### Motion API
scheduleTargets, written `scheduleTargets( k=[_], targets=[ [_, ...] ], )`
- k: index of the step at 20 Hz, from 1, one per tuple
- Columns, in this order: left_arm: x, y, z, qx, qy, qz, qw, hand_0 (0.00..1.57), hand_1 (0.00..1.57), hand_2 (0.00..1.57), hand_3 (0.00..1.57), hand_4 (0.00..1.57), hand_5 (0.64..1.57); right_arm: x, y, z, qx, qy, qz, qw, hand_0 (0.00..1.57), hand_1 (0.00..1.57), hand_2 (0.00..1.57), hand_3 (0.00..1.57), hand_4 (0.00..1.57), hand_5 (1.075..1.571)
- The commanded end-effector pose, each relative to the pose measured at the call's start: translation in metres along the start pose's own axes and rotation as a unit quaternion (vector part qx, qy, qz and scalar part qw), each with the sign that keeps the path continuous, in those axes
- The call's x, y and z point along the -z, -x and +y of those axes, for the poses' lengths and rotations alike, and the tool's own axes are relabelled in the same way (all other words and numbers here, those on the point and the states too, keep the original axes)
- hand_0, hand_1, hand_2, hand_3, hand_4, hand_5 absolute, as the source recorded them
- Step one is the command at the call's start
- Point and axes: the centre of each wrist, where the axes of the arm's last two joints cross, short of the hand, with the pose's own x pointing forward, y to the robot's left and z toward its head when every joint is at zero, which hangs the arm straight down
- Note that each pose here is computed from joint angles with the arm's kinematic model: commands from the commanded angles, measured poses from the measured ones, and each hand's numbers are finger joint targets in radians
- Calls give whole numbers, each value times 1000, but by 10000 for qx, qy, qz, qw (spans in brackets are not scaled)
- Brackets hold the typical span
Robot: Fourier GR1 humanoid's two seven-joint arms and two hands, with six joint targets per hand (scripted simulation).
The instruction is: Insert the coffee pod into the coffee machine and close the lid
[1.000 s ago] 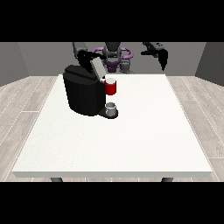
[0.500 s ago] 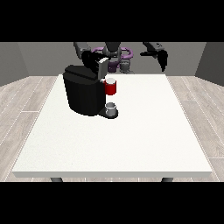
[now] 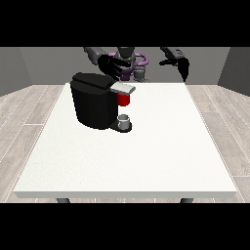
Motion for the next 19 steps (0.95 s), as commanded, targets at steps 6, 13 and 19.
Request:
scheduleTargets(
  k=[6, 13, 19],
  targets=[
    [-1, -1, -18, 21, 171, -213, 9996, 0, 0, 0, 0, 121, 1571, 10, -9, 19, 81, -166, -79, 9998, 0, 0, 0, 0, 125, 1571],
    [-16, 15, -17, -197, 66, 1, 9998, 0, 0, 0, 0, 205, 1571, -20, 13, 53, 784, -723, -325, 9938, 0, 0, 0, 0, 352, 1571],
    [-36, 42, -6, -194, -417, 342, 9984, 0, 0, 0, 0, 192, 1571, -85, 61, 70, 1503, -368, 138, 9879, 0, 0, 0, 0, 157, 1571]
  ],
)
